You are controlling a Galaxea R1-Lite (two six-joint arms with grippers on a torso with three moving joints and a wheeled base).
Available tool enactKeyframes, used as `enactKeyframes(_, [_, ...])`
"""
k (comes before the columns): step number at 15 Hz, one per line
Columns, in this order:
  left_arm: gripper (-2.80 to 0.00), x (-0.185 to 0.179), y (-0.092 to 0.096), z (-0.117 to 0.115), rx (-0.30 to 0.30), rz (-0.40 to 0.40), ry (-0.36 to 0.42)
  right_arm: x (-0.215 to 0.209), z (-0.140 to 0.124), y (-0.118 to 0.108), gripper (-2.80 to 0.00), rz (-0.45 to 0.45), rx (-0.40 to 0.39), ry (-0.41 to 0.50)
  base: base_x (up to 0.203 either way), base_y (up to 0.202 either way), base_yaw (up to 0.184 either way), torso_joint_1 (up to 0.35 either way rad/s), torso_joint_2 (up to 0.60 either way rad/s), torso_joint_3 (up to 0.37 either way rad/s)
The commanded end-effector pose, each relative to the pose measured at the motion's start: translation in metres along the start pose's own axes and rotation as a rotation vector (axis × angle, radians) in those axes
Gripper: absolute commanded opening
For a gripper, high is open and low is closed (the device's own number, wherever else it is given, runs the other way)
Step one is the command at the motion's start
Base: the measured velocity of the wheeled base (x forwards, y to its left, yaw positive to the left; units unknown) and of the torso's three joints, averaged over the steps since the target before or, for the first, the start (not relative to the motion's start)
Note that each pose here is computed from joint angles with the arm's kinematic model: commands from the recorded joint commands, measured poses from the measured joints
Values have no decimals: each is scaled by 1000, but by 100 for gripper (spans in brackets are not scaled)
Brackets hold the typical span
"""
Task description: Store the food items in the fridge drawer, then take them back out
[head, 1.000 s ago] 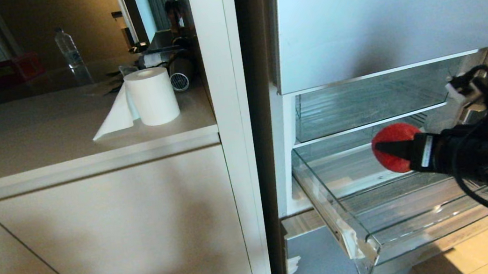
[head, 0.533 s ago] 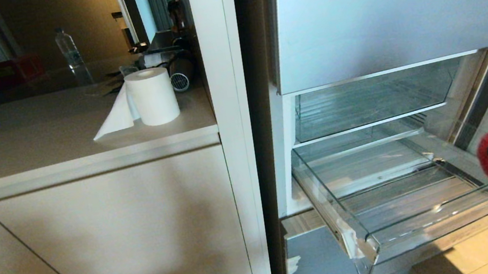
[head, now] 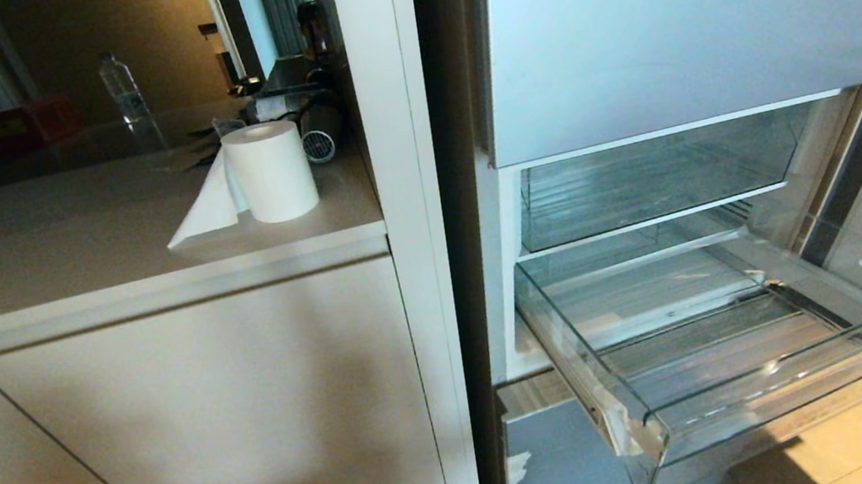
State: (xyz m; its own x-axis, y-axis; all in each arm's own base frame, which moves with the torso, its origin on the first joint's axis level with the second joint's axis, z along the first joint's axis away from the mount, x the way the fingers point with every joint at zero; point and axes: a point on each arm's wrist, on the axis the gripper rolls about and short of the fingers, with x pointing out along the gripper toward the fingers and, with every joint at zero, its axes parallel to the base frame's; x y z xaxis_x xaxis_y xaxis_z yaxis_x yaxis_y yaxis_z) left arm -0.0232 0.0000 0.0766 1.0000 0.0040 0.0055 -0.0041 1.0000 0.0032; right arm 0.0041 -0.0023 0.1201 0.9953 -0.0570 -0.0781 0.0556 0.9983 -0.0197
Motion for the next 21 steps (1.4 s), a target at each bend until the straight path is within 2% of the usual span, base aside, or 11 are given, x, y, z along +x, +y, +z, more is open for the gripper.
enactKeyframes(1, [-280, 0, 0, 0, 0, 1, -1, -10, -35, 1, -280, 32, -37, 20, 0, 0, 0, 0, 0, 0])
enactKeyframes(2, [-280, 0, 0, 0, 0, 1, -1, -13, -42, 2, -280, 35, -39, 49, 0, 0, 0, 0, 0, 0])
enactKeyframes(3, [-280, 0, 0, 0, 0, 1, -1, -16, -44, 2, -280, 34, -39, 37, 0, 0, 0, 0, 0, 0])
enactKeyframes(5, [-280, 0, 0, 0, 1, 1, -1, -23, -47, 1, -280, 35, -47, -59, 0, 0, 0, 0, 0, 0])
enactKeyframes(6, [-280, 0, 0, 0, 1, 1, -1, -24, -47, 1, -280, 36, -53, -79, 0, 0, 0, 0, 0, 0])
enactKeyframes(14, [-280, 0, 0, 0, 0, 1, -1, -23, -47, 1, -280, 35, -28, -72, 0, 0, 0, 0, 0, 0])
enactKeyframes(21, [-280, 0, 0, 0, 1, 1, -1, -23, -47, 1, -280, 35, -33, -72, -3, 7, -156, 5, 1, 2])
